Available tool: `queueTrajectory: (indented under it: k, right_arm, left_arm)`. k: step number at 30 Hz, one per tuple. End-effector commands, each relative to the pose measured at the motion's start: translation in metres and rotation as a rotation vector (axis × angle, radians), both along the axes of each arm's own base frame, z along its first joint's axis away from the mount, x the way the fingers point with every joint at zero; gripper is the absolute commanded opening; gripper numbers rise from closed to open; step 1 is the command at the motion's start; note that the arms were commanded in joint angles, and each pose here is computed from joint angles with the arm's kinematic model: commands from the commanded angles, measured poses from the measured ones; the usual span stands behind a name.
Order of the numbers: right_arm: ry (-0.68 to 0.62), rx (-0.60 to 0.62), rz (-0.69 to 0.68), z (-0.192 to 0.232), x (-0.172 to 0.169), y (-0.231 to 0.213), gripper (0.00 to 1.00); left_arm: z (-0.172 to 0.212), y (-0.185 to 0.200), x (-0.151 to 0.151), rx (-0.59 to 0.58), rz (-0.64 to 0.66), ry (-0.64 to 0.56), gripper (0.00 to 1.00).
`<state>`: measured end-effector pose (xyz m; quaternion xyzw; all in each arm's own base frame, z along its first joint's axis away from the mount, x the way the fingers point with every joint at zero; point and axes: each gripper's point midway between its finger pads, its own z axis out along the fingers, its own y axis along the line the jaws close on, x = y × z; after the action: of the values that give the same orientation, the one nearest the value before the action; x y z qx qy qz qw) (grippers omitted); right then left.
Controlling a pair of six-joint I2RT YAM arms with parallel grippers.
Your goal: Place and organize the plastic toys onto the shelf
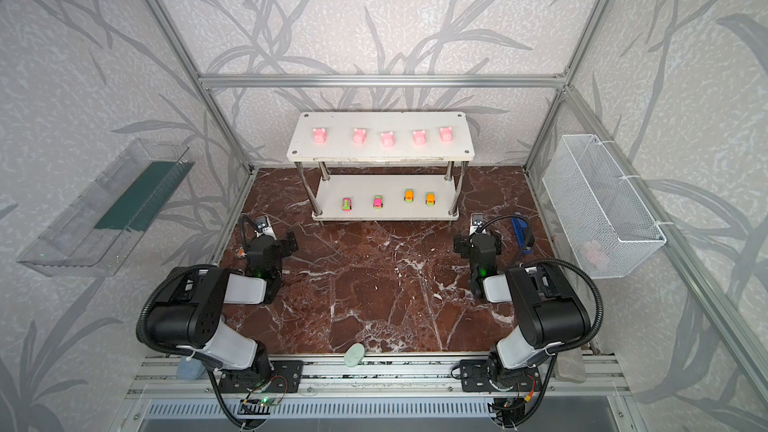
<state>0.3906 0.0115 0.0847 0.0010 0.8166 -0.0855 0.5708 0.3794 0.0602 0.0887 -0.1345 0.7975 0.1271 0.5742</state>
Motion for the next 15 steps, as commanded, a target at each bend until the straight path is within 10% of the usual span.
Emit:
queueTrajectory:
  k: [1,15]
  right_arm:
    - [-0.07,0.0,0.004,0.0126,0.0042,0.0001,0.99]
    - [-0.061,-0.001,0.004,0.0115,0.0038,0.0001,0.99]
  left_arm:
    - [0.0111,0.0021,0.0056,0.004,0.004,-0.038,1.0]
    - [0.0113,0.0023,0.0058,0.007,0.007,-0.037,1.0]
